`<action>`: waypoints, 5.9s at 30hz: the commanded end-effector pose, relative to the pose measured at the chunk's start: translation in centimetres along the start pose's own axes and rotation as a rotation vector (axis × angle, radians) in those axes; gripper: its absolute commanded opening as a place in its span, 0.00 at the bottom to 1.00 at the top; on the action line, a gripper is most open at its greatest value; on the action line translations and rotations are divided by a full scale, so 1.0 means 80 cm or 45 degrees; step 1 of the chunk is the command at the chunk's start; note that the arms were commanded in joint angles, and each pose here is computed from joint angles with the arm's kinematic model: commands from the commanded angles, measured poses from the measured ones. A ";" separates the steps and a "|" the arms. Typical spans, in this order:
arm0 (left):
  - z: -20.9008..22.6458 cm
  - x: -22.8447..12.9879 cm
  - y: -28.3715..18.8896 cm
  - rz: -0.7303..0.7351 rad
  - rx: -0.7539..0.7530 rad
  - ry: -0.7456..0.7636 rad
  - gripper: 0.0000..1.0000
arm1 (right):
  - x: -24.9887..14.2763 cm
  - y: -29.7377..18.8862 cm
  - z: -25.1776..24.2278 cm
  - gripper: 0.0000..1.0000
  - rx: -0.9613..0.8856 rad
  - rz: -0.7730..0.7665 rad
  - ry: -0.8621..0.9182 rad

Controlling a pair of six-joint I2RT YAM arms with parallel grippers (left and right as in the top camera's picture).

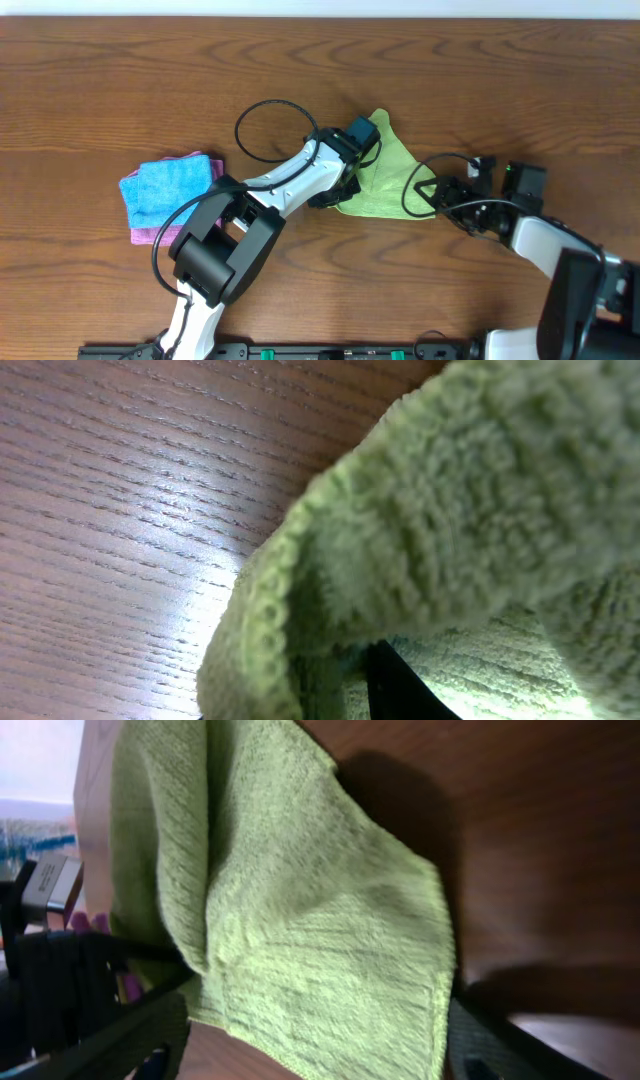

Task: Fold the cloth
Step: 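Reach the right gripper to the green cloth's right corner, then grasp the green cloth's right corner with the right gripper, then lift and stretch the green cloth between both grippers, pulling apart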

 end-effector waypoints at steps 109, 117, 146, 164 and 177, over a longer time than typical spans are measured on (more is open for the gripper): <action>0.110 -0.032 -0.234 -0.124 -0.171 0.116 0.06 | -0.040 -0.217 0.161 0.01 -0.459 -0.297 -0.232; 0.128 -0.052 -0.258 -0.093 -0.211 0.079 0.06 | -0.066 -0.233 0.166 0.01 -0.468 -0.236 -0.198; 0.112 -0.093 -0.263 -0.109 -0.178 0.118 0.06 | -0.064 -0.262 0.185 0.01 -0.542 -0.250 -0.128; 0.100 -0.037 -0.230 -0.264 -0.067 0.105 0.06 | 0.000 -0.220 0.175 0.01 -0.572 -0.238 -0.124; 0.094 0.045 -0.178 -0.298 -0.070 0.049 0.06 | 0.064 -0.161 0.153 0.01 -0.589 -0.223 -0.137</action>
Point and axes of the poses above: each gripper's point midway between its finger pads, its own y axis out along the fingers, its own z axis along the line the jaws close on, x = y × z, the point moved 6 cm from there along -y, back along the fingers, and after that the axes turned 1 degree about y, right-handed, at the moved point
